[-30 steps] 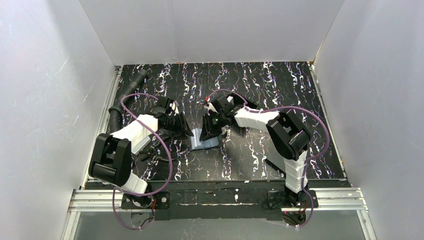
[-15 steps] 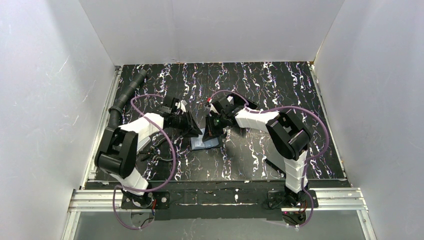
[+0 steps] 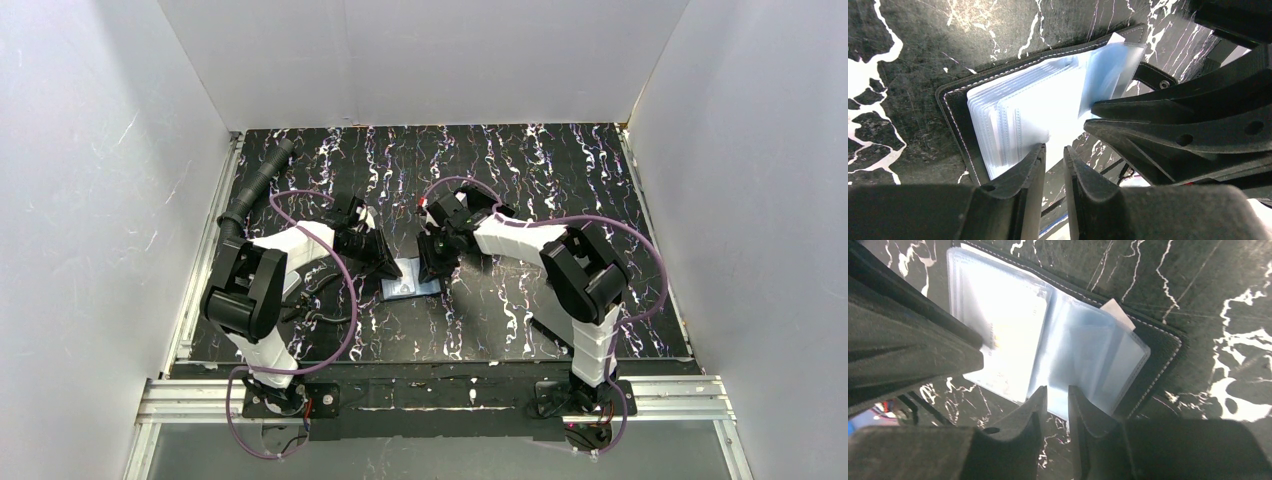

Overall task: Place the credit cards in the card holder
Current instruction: Turn over the card holder at the center of the board, then pick up the credit card from the storage box.

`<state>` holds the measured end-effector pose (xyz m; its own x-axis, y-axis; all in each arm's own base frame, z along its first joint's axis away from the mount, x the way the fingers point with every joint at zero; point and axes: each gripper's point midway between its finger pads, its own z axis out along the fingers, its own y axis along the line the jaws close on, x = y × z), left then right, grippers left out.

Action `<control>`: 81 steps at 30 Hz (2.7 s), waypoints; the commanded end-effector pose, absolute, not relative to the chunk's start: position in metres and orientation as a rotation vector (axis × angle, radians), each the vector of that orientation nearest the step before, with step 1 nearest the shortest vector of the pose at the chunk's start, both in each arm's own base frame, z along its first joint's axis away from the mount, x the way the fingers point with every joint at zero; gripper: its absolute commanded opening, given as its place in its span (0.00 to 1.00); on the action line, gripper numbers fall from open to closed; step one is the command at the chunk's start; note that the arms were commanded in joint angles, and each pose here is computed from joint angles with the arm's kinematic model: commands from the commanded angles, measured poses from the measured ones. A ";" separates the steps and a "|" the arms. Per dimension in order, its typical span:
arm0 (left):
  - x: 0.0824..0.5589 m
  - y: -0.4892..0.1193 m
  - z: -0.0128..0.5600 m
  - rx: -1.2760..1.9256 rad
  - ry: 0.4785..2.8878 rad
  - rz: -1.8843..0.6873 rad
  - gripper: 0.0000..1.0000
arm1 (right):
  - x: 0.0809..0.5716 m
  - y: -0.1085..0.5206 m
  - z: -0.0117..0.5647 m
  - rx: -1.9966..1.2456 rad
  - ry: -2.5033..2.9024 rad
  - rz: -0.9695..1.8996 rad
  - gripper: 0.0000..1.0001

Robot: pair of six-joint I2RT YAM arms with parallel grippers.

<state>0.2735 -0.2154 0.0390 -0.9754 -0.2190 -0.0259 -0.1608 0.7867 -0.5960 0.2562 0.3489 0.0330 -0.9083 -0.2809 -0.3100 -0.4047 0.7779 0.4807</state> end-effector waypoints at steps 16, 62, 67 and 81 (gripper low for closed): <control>0.246 -0.162 -0.002 -0.339 3.026 -0.552 0.20 | 0.265 0.376 0.091 -0.554 2.595 1.104 0.65; 0.274 -0.198 0.036 -0.223 2.925 -0.841 0.38 | 0.456 0.277 0.096 0.512 2.377 0.660 0.93; 0.275 -0.198 0.037 -0.223 2.920 -0.845 0.37 | 0.456 0.280 0.088 0.524 2.391 0.636 0.89; 0.274 -0.199 0.036 -0.221 2.916 -0.856 0.37 | 0.459 0.290 0.080 0.562 2.378 0.701 0.81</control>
<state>0.2735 -0.2057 0.0461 -0.9842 -0.1729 -0.0382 -0.1200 0.8102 -0.5737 0.4534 0.2862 0.0820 -0.7522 0.5097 -0.4176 0.2166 0.7899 0.5738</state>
